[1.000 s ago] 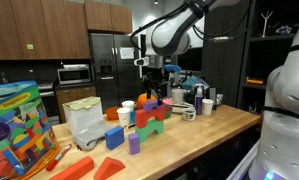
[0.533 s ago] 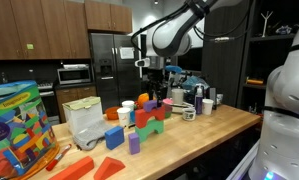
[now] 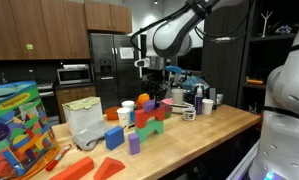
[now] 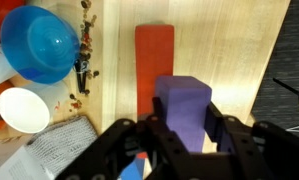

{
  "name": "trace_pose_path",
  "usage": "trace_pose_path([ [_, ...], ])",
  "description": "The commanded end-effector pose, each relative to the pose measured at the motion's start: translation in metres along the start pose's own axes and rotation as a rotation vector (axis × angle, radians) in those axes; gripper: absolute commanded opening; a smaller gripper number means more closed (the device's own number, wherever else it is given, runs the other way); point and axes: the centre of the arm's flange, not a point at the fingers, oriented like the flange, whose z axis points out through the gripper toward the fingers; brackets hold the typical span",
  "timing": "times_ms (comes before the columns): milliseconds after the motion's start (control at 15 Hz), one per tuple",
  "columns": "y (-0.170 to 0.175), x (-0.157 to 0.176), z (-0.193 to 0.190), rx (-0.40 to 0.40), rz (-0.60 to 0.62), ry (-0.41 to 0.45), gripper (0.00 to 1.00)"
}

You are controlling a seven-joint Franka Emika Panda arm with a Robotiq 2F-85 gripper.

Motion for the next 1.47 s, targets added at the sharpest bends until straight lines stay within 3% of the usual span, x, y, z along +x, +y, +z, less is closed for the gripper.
trace_pose_path([
  [0, -0.021, 0.01, -0.024, -0.067, -0.024, 0.012, 0.16],
  [800, -0.03, 0.018, -0.047, -0.103, -0.042, 0.002, 0.16],
  [1400, -0.041, 0.011, -0.046, 0.028, -0.04, -0.067, 0.16],
])
